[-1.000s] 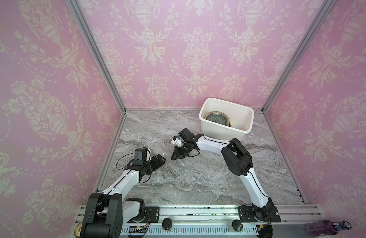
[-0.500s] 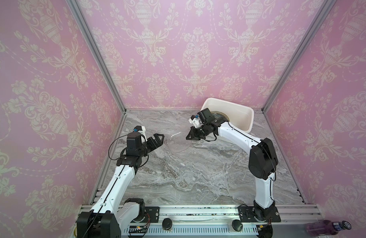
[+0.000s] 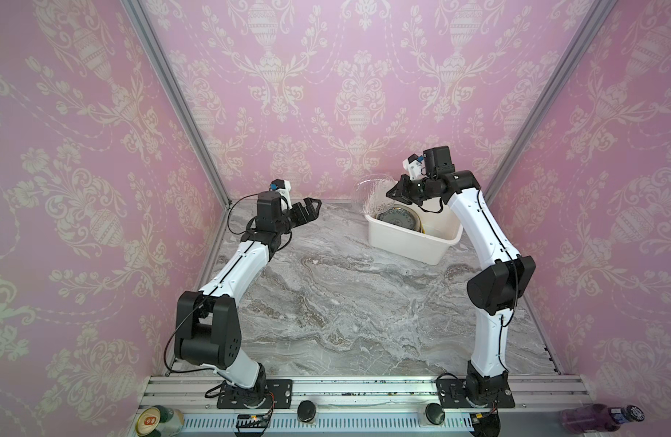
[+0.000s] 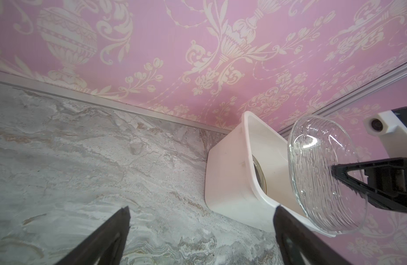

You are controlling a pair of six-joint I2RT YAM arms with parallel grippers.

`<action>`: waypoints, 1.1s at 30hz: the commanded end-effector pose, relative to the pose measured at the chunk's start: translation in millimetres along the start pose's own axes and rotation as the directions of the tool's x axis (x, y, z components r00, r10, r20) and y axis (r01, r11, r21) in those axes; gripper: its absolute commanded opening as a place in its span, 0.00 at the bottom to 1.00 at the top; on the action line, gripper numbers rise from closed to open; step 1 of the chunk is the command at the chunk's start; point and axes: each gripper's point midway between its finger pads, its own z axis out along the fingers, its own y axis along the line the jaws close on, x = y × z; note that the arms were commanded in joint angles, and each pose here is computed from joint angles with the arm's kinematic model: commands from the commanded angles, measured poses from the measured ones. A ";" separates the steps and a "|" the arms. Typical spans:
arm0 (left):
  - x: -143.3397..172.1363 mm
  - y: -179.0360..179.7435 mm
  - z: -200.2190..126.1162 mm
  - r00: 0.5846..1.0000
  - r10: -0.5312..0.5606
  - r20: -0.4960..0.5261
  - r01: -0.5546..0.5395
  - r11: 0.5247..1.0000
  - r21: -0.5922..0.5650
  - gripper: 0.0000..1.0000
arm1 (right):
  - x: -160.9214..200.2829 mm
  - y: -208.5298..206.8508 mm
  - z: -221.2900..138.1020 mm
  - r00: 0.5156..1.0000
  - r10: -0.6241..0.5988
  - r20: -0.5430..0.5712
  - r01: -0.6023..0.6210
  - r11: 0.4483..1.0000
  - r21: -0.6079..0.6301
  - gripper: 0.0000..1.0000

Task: Place the plates into the plastic bin on the countertop
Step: Place the plate in the plastic bin.

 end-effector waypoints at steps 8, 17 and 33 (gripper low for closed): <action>-4.1 -25.8 58.5 0.991 0.137 -0.005 -0.137 0.990 0.045 0.99 | -24.2 -84.1 22.0 0.969 0.243 0.035 -0.245 0.965 0.095 0.00; 3.9 -27.0 85.5 0.990 0.124 -0.060 -0.122 0.992 0.039 0.99 | -25.0 -143.2 33.8 0.946 0.311 0.087 -0.323 0.922 0.214 0.00; -1.2 -25.5 107.9 0.984 0.140 -0.111 -0.139 0.990 0.013 0.99 | -10.6 -188.5 62.4 0.932 0.356 0.059 -0.358 0.889 0.287 0.00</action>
